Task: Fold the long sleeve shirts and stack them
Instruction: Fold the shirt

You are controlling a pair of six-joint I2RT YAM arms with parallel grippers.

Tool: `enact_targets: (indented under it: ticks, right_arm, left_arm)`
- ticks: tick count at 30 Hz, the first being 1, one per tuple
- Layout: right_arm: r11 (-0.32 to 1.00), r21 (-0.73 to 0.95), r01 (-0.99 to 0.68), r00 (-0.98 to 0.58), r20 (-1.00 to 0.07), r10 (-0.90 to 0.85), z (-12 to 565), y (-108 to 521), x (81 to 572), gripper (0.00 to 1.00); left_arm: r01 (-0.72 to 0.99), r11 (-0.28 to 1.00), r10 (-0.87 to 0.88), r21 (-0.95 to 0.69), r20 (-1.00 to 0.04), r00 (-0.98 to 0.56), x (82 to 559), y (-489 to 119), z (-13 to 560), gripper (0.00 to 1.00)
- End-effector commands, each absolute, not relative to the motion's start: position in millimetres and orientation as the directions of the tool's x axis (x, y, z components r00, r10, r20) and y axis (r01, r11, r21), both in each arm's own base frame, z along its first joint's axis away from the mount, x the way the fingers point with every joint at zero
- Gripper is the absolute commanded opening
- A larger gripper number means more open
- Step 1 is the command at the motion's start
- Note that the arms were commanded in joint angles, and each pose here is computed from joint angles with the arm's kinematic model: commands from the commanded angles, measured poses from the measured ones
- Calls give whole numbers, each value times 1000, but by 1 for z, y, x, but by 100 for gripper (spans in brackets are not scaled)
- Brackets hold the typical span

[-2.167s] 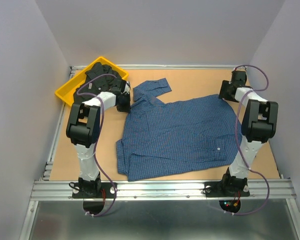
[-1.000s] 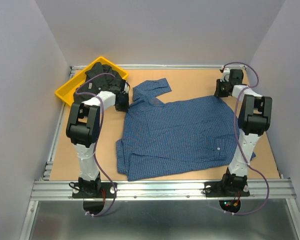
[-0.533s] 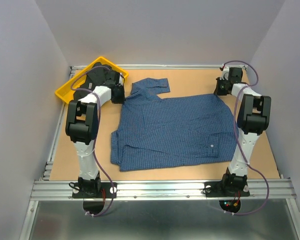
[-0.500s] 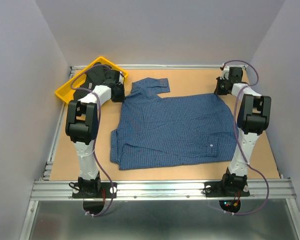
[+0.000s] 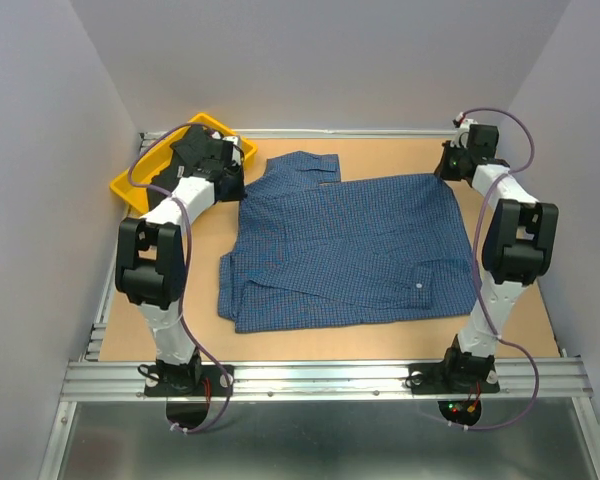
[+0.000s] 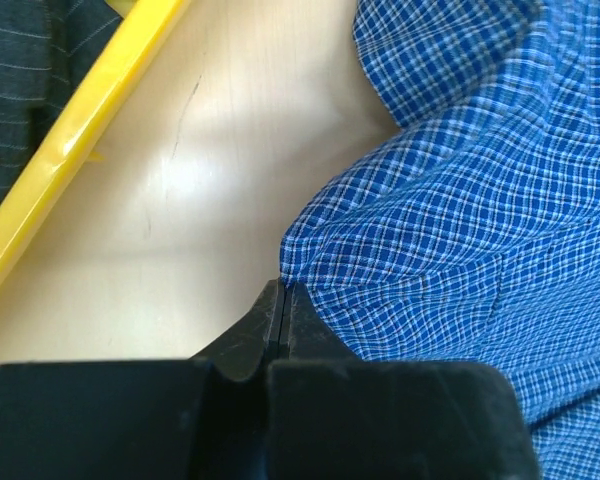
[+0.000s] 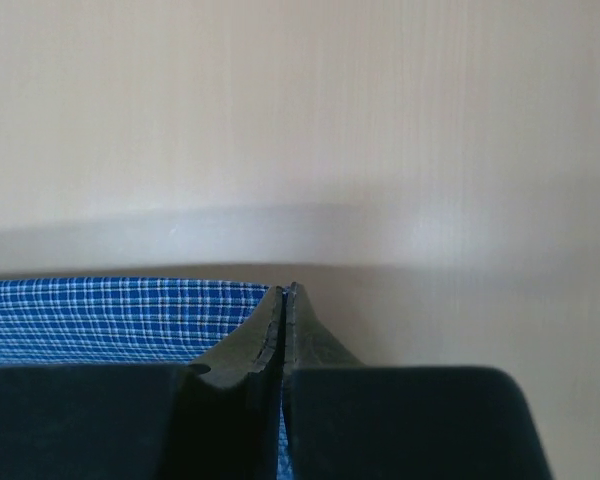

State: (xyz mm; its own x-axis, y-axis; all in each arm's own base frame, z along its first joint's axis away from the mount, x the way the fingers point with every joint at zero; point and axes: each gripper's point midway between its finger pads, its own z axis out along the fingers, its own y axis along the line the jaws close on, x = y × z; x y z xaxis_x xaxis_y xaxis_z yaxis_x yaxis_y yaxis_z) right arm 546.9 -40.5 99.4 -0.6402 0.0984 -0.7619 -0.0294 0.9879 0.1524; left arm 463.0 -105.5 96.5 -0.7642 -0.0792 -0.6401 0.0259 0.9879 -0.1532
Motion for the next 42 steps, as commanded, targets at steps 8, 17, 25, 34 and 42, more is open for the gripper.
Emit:
enact_targets:
  ticks: [8,17,25,34,42]
  right_arm:
    - [981,180,73,-528,-828,191,152,-44,505,1]
    - [960,215,181,-471,-838,277,156,-48,464,1]
    - [941,219,257,-410,-857,312,155,-56,438,2]
    - [898,219,381,-314,-883,348,161,-75,418,2]
    - [888,225,401,-212,-920,329,196,-84,415,1]
  left_arm:
    - [32,988,-89,-149,-732,-675,438,-93,147,0]
    - [11,973,-157,-232,-691,-706,390,-99,136,0]
    - [0,962,-186,-272,-657,-731,350,-101,119,0]
    - [-31,941,-237,-338,-589,-773,313,-107,93,0]
    - [35,943,-190,-331,-623,-759,313,-111,103,0]
